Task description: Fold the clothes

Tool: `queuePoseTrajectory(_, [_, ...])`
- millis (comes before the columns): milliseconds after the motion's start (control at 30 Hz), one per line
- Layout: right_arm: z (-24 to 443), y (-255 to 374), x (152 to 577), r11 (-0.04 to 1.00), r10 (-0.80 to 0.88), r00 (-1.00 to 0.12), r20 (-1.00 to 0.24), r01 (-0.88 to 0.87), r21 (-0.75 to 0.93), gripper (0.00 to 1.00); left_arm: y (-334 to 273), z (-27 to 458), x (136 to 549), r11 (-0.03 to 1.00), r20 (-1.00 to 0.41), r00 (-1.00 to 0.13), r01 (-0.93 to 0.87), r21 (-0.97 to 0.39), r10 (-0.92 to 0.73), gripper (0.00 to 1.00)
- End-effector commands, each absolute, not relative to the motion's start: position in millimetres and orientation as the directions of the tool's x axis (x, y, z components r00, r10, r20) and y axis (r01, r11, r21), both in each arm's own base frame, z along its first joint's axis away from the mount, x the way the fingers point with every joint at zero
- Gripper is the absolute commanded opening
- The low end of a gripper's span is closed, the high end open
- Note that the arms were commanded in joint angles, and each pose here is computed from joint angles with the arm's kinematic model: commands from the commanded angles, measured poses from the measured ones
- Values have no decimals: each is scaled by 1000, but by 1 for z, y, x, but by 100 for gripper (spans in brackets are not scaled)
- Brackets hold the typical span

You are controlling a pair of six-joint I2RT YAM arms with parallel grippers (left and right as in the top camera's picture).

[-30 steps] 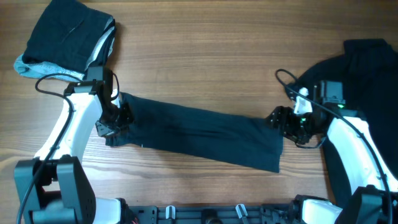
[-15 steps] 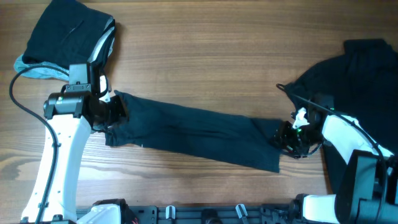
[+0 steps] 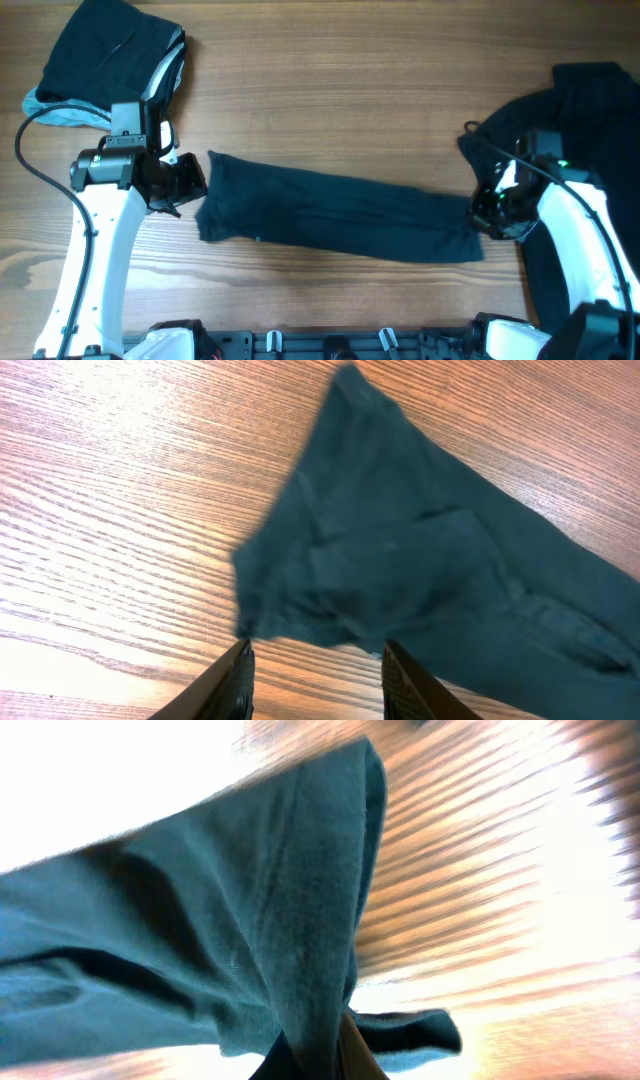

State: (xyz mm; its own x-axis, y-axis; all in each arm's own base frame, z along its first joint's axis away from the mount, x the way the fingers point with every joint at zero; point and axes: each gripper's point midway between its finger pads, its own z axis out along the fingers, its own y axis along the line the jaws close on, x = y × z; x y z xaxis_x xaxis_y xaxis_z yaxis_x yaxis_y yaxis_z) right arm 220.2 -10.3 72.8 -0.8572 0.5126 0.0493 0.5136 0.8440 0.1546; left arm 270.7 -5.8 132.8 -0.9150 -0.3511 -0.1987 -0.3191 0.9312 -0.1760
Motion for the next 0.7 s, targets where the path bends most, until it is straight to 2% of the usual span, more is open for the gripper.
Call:
queuePoseTrajectory(0, [110, -23, 246, 843, 531, -844, -84, 515, 155, 4, -3, 141, 274, 932, -228, -908, -315, -180, -351, 42])
queuePoseTrajectory(233, [111, 33, 254, 879, 422, -905, -49, 395, 267, 4, -3, 142, 277, 932, -239, -905, -313, -183, -351, 42])
queuePoseTrajectory(367, [106, 81, 252, 865, 435, -901, 2, 418, 277, 4, -3, 142, 277, 932, -238, -906, -313, -184, -351, 42])
queuePoseTrajectory(667, [66, 198, 257, 884, 192, -978, 79, 207, 419, 4, -3, 142, 277, 932, -238, -906, -313, -184, -351, 43])
